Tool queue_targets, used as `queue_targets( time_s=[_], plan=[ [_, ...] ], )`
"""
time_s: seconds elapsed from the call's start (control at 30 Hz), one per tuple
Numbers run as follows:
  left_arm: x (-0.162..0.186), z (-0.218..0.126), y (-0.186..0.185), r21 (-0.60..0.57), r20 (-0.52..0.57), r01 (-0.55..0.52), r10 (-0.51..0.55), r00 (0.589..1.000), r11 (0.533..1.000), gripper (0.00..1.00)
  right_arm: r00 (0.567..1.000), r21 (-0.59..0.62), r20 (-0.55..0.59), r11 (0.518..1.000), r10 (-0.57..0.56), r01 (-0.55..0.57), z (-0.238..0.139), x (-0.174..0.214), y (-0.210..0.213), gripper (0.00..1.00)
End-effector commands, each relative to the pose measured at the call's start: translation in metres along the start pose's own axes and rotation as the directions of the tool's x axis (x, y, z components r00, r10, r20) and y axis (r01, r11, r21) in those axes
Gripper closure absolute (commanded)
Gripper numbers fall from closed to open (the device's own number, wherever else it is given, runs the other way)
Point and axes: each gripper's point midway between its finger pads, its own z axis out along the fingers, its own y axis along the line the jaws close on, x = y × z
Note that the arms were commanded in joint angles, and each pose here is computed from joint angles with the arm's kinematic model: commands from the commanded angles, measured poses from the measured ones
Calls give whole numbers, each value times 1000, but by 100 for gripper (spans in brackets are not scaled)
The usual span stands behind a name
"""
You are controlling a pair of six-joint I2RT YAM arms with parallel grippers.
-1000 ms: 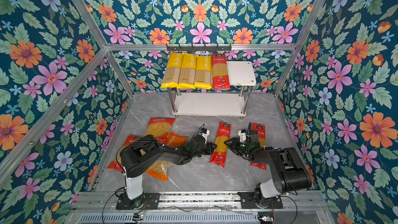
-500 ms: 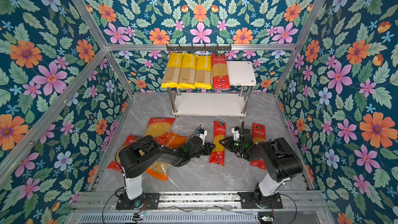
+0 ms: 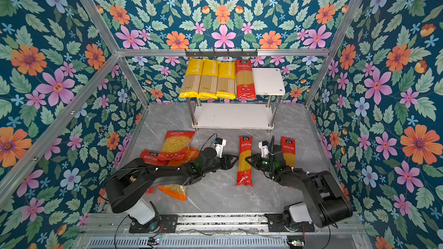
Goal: Place and organize the pasta boxes and bags onto the shelf
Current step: 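Tilt the red pack upright with the left gripper while the right grips its middle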
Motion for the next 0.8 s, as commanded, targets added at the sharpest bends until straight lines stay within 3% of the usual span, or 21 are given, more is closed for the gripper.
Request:
queue_targets(
  time_s=[0.0,0.3,0.5,0.77],
  plan=[
    [-23,-15,-10,23,47,-90,89,995,996,45,989,-11,24,989,-146,147,-11,-4,24,99],
    [-87,-74,-40,116,309,-213,169,936,970,30,926,-107,175,928,-335,356,-56,-13,91,100],
    [-83,-80,-64,267,328,-240,146,933,933,24,906,-183,207,895,-369,407,-69,-14,118,100],
    [-81,-70,-72,344,310,-211,101,945,915,19,884,-300,250,837,-394,458,-78,-10,161,100]
  ],
)
